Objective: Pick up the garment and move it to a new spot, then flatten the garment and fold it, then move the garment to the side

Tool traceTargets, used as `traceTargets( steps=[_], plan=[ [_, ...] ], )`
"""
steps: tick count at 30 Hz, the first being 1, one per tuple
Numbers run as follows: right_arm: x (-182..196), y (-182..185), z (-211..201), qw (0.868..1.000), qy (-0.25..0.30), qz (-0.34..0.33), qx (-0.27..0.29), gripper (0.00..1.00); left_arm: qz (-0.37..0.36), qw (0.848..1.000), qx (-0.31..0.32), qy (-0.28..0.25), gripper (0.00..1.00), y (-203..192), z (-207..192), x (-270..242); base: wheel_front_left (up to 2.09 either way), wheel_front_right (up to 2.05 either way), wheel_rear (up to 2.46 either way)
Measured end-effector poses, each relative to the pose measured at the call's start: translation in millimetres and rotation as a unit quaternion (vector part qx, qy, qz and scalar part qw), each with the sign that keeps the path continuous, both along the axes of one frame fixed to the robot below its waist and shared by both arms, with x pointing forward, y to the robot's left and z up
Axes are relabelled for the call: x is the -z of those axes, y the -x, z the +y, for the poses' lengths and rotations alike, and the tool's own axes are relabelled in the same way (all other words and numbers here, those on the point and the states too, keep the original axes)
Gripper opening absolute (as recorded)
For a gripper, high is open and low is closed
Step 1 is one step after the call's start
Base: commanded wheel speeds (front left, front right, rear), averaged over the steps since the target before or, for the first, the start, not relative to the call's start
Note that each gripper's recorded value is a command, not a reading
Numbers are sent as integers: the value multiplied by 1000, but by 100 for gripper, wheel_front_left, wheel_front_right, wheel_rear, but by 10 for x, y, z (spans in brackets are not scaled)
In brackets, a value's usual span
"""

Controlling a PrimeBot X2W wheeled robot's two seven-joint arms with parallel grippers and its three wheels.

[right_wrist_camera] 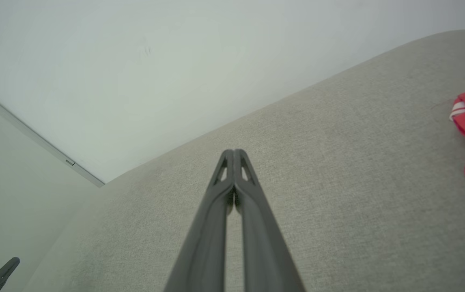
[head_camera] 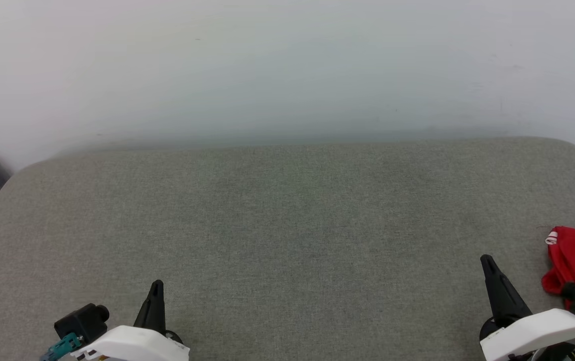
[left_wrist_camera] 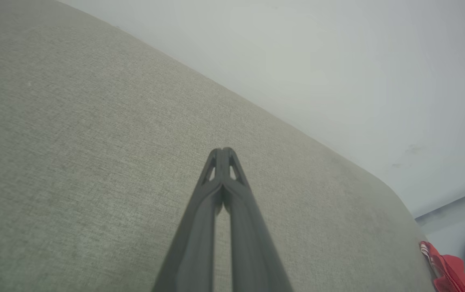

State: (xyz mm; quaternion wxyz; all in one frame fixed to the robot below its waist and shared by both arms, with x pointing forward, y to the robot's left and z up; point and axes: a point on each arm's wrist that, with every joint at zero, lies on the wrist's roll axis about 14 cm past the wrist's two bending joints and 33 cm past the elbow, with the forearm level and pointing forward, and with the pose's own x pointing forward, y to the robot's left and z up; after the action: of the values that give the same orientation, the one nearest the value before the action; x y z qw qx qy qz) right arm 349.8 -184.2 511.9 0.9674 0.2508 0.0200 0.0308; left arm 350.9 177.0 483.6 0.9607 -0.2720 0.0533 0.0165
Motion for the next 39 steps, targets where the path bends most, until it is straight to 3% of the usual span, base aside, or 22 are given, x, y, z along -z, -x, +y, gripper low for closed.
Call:
traceTargets(
  steps=[19,39],
  plan=[
    [-1,-99,-45,990,-138,6,11,0,11,991,-13,135,0,-103,52,-8,0,0,0],
    [32,-170,-84,966,-257,12,21,0,8,968,-20,250,0,-191,94,-47,0,0,0]
  ],
)
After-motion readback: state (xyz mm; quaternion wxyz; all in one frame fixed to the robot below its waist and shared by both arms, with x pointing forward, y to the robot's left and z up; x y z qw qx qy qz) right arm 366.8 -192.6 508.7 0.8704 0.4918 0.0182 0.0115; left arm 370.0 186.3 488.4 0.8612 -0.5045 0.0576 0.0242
